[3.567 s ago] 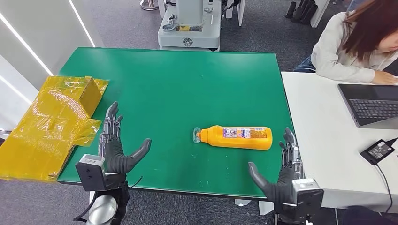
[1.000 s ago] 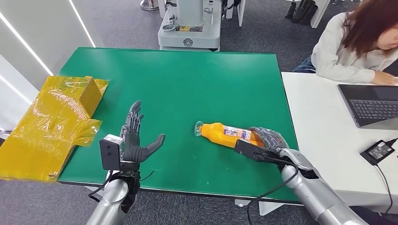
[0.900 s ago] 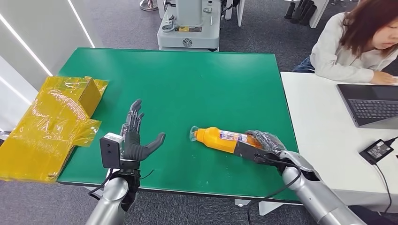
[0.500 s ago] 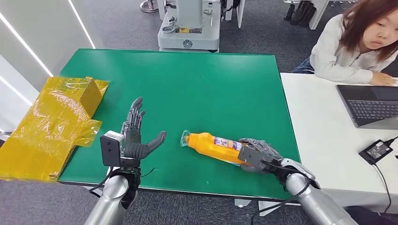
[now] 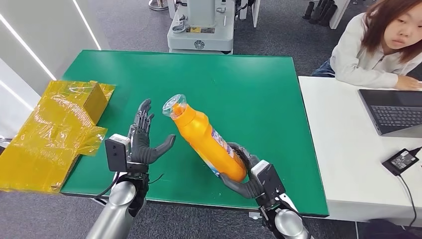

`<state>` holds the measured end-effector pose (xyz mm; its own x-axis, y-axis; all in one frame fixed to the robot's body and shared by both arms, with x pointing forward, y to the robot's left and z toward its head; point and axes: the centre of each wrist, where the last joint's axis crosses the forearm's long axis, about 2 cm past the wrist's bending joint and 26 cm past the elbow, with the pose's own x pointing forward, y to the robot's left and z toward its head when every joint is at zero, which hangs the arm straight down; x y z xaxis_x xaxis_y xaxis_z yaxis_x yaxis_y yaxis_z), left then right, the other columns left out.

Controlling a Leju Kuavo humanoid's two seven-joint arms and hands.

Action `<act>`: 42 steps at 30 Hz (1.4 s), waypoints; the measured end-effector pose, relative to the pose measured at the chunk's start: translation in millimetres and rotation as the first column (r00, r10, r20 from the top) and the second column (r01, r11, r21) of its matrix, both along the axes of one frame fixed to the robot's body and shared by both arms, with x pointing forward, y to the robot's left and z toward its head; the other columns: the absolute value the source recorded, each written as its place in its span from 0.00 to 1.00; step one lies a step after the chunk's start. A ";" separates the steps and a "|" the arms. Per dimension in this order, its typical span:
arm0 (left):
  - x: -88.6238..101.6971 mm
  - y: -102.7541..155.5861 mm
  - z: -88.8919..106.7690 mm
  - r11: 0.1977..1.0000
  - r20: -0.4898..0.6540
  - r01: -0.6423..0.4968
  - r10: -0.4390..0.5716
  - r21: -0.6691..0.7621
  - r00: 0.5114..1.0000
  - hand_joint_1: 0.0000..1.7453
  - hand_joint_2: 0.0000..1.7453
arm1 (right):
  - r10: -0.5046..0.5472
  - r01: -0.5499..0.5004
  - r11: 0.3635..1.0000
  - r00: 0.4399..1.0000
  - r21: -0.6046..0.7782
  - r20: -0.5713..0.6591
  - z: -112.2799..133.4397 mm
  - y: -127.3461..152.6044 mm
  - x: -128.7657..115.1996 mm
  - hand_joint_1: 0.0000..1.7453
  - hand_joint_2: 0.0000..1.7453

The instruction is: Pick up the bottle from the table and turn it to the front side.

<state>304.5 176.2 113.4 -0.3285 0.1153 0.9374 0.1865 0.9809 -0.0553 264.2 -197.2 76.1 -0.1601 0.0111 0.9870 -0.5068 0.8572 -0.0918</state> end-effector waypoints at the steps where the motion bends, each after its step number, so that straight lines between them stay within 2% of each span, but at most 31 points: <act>1: 0.0 1.2 -1.5 1.000 -0.010 0.007 -0.007 0.002 1.000 0.00 1.00 | -0.007 0.007 1.000 1.000 0.012 0.007 1.9 2.6 -1.0 1.00 1.00; 4: 0.6 3.9 -4.9 0.999 -0.044 0.044 -0.044 -0.006 0.998 0.00 1.00 | -0.018 0.017 1.000 0.999 0.026 0.026 6.1 7.8 -3.4 1.00 1.00; 9: 9.1 7.5 -4.8 0.973 -0.124 0.217 -0.226 -0.082 0.966 0.00 1.00 | -0.018 0.017 1.000 0.998 0.021 0.062 12.0 13.8 -2.1 1.00 1.00; 15: 26.4 14.6 7.1 0.927 -0.157 0.356 -0.371 -0.117 0.915 0.00 1.00 | -0.031 0.030 0.999 0.996 0.012 0.087 17.2 16.9 3.3 1.00 1.00; 21: 46.5 22.9 26.8 0.862 -0.172 0.483 -0.505 -0.155 0.846 0.00 1.00 | -0.114 0.118 0.993 0.988 -0.029 0.108 19.8 4.2 19.8 1.00 1.00; 29: 57.4 32.5 34.8 0.861 -0.174 0.494 -0.508 -0.120 0.844 0.00 1.00 | -0.168 0.173 0.984 0.980 -0.049 0.106 14.3 -5.8 21.4 1.00 1.00; 37: 60.3 60.7 20.1 0.933 -0.216 0.361 -0.355 -0.012 0.910 0.00 1.00 | -0.291 0.298 0.954 0.946 -0.026 0.143 19.0 -33.1 15.9 1.00 1.00; 42: 53.6 63.1 10.8 0.909 -0.238 0.412 -0.416 -0.072 0.877 0.00 1.00 | -0.269 0.280 0.958 0.950 -0.056 0.157 19.4 -36.4 17.9 1.00 1.00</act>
<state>358.1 239.3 124.3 -0.0098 0.2087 0.9779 0.5536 0.8155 -0.1685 282.1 -233.6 95.5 -0.2827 0.1498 0.9475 -0.2291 0.9486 -0.2183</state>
